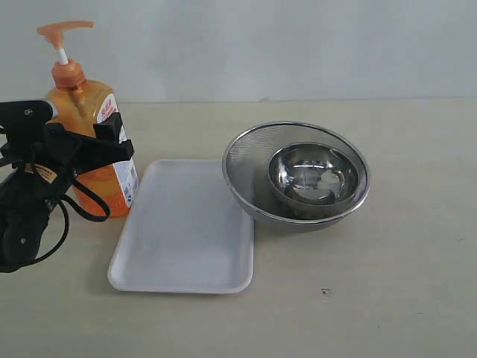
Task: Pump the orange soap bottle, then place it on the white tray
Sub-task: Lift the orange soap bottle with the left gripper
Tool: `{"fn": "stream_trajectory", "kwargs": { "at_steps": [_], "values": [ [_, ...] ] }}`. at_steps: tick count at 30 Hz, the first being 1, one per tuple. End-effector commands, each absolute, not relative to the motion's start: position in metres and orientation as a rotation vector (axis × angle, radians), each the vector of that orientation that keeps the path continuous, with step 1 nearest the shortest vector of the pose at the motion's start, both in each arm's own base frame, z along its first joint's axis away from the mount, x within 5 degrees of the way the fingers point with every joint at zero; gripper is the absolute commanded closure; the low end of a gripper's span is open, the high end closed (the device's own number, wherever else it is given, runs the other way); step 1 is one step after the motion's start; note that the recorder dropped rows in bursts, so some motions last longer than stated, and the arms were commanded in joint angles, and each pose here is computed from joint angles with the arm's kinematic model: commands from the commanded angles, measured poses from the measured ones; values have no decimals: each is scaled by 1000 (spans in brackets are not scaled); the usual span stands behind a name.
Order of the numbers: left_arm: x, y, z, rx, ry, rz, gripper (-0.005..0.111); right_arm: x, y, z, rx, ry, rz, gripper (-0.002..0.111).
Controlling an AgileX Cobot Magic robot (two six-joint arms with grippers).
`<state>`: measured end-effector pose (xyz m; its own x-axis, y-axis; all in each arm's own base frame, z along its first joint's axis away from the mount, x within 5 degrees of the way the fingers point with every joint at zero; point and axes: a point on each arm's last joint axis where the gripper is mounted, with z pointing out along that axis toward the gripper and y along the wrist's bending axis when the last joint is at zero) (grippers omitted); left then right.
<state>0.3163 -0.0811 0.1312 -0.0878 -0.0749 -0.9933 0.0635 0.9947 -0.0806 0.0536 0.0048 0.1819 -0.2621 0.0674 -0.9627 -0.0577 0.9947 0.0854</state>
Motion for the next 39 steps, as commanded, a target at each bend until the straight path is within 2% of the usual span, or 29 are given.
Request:
{"fn": "stream_trajectory", "kwargs": {
  "at_steps": [1, 15, 39],
  "values": [
    [317, -82, 134, -13, 1622, -114, 102, 54, 4, 183, 11, 1816, 112, 108],
    [316, -81, 135, -11, 1621, -116, 102, 54, 5, 183, 20, 1816, 125, 108],
    [305, -85, 207, 71, 1398, -147, 102, 54, 5, 183, 20, 1816, 125, 108]
  ]
}}
